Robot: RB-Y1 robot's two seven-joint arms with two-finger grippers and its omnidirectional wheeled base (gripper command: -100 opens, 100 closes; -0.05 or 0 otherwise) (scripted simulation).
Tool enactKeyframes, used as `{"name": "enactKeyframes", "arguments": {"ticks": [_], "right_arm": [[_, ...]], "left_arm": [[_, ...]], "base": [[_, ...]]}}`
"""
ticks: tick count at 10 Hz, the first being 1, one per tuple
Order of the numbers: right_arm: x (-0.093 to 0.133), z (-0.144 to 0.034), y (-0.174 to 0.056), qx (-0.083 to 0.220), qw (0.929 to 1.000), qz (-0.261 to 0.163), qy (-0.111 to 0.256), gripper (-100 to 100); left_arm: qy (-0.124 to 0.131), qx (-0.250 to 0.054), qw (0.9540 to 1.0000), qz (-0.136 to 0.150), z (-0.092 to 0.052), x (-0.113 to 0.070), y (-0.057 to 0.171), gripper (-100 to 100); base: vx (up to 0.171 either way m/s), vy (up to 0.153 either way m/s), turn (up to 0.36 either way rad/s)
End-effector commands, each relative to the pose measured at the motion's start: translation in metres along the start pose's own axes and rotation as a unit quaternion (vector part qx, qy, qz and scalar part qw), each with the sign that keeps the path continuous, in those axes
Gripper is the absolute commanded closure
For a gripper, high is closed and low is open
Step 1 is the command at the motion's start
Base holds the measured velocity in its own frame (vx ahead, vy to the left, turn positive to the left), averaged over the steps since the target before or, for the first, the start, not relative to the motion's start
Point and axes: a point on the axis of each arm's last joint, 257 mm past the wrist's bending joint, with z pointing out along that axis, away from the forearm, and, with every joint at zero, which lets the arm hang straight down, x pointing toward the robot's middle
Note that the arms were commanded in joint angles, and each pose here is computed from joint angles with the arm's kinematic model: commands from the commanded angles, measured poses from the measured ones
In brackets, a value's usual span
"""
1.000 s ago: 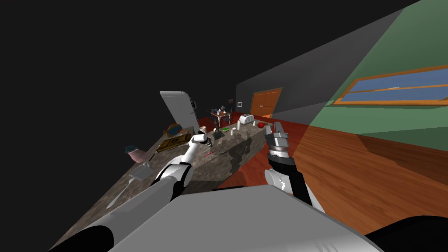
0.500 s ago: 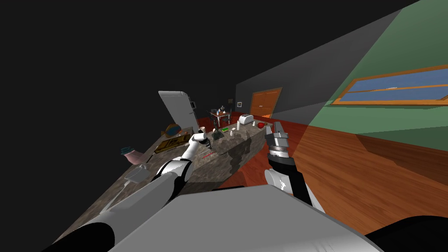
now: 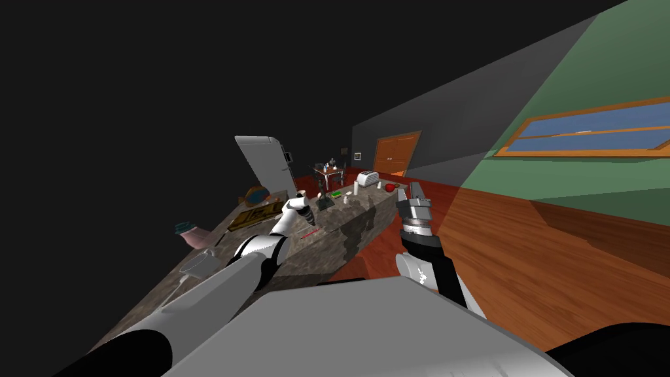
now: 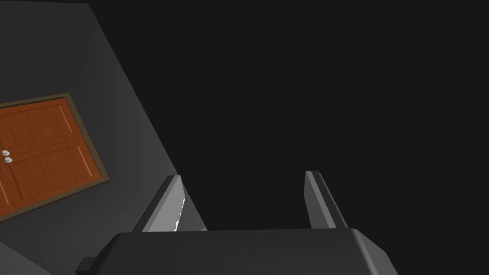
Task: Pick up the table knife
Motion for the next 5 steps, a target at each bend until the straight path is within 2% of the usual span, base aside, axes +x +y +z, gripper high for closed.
{"name": "enactKeyframes", "arguments": {"ticks": [1, 5], "right_arm": [[0.000, 0.000, 0.000, 0.000, 1.0000, 0.000, 0.000, 0], [0.000, 0.000, 0.000, 0.000, 1.0000, 0.000, 0.000, 0]], "left_arm": [[-0.015, -0.029, 0.9993, -0.016, -0.002, -0.008, 0.010, -100], [-0.040, -0.076, 0.9953, -0.045, -0.008, -0.022, 0.025, -100]], "base": [[0.023, -0.009, -0.005], [0.004, -0.006, 0.017]]}}
